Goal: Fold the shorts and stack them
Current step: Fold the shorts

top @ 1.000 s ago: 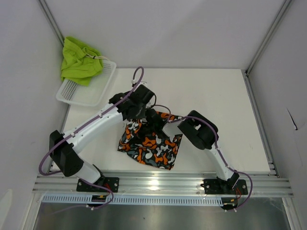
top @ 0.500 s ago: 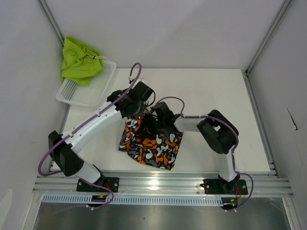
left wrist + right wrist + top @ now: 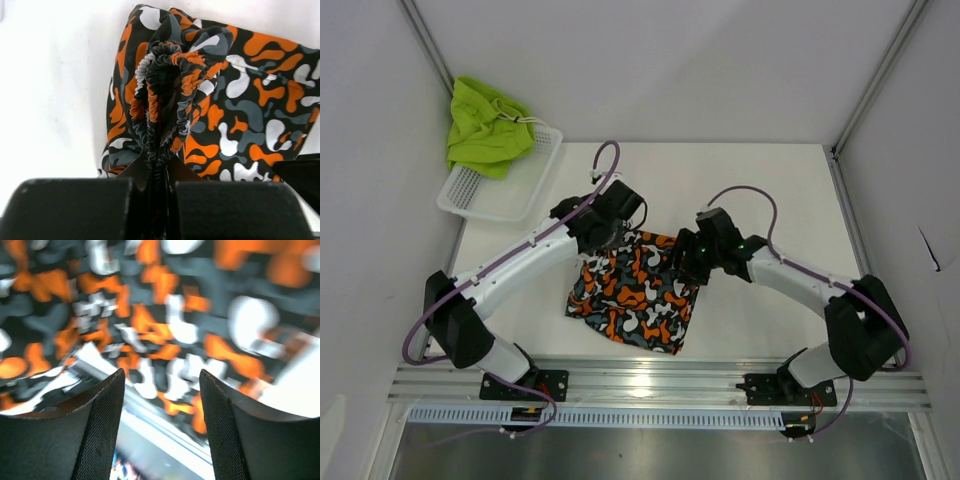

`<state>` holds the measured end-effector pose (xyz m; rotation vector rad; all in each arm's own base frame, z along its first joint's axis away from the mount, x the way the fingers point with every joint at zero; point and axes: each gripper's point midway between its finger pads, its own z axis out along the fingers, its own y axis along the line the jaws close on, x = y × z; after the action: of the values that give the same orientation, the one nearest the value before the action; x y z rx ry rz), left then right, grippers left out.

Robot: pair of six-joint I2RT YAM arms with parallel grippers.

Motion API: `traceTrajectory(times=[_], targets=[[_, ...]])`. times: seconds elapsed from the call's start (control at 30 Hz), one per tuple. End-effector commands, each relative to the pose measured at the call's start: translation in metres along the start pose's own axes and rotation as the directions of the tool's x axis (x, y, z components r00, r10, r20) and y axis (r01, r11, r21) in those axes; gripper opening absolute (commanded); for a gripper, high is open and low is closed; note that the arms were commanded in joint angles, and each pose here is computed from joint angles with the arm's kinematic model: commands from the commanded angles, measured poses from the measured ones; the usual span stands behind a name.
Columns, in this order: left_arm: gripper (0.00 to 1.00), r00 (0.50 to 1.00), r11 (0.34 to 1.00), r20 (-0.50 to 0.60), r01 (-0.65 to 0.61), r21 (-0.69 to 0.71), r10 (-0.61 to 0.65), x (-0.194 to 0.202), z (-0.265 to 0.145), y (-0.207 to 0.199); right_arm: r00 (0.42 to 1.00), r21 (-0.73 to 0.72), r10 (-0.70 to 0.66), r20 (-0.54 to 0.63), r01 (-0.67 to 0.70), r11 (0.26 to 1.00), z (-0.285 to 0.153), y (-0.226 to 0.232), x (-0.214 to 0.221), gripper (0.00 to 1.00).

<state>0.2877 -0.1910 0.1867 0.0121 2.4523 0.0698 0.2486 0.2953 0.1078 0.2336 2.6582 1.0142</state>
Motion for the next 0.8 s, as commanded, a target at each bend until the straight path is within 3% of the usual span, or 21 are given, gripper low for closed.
traceTrajectory(times=[0.0,0.27,0.77], targets=[[0.0,0.995,0.995,0.058,0.081,0.06,-0.084,-0.011,-0.011,-0.015,0.995,0.246,-0.052,0.084,0.03,0.969,-0.029,-0.065,-0.005,0.63],[0.0,0.993,0.993,0.051,0.099,0.072,-0.102,-0.003,-0.005,-0.034,0.988,0.411,-0.075,0.133,0.014,0.912,-0.04,-0.117,-0.006,0.6],[0.0,0.996,0.991,0.022,0.083,0.11,-0.086,0.036,0.009,-0.072,0.99,0.43,-0.084,0.113,0.028,0.902,-0.011,-0.123,-0.009,0.52]])
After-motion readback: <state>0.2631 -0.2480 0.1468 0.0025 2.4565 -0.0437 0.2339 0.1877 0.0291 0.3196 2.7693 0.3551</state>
